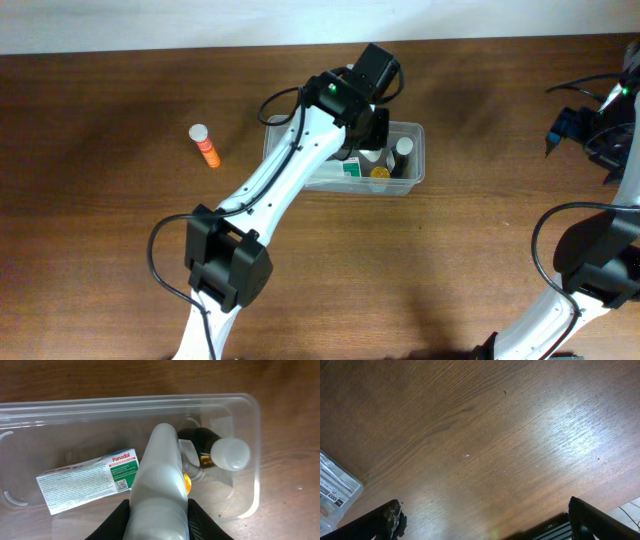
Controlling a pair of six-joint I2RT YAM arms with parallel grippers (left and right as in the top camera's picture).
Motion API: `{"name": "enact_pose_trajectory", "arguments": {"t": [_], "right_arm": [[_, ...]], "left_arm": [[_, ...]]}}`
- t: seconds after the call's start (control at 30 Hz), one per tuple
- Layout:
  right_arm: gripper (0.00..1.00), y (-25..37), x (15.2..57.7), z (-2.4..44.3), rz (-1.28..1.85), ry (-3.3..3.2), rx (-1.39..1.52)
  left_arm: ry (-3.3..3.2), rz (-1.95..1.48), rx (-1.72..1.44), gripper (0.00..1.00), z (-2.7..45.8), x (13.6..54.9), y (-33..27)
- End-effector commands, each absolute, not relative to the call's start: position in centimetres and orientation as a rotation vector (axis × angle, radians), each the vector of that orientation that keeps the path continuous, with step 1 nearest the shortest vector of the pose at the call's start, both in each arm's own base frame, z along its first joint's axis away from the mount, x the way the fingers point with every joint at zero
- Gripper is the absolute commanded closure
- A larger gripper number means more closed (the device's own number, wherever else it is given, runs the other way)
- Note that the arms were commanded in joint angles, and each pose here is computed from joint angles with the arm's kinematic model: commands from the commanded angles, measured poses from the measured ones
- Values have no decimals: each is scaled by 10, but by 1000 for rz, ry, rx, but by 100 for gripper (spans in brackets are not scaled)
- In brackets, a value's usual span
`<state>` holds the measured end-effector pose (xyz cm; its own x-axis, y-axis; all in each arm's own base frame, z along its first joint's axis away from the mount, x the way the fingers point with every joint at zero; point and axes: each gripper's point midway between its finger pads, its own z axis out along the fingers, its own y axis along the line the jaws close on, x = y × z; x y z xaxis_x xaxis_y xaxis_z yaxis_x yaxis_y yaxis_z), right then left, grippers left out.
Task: Pack container
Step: 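Lift the spray bottle and carry it right over the container, then lower the spray bottle upright into the container and release it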
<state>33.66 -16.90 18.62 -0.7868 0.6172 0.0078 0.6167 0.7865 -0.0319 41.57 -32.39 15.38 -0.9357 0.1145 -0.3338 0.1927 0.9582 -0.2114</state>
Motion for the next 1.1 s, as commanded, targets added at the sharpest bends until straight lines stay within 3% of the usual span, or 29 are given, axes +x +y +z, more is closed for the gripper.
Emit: {"name": "enact_pose_trajectory", "arguments": {"t": [0.0,1.07], "right_arm": [[2,-170,333,199,76,-2980,-1046],[2,-170,333,199,75,-2980,-1046]], "left_arm": [[2794,-323,210,86,140,422,-329],[2822,-294,211,80,111,428,-333]]}}
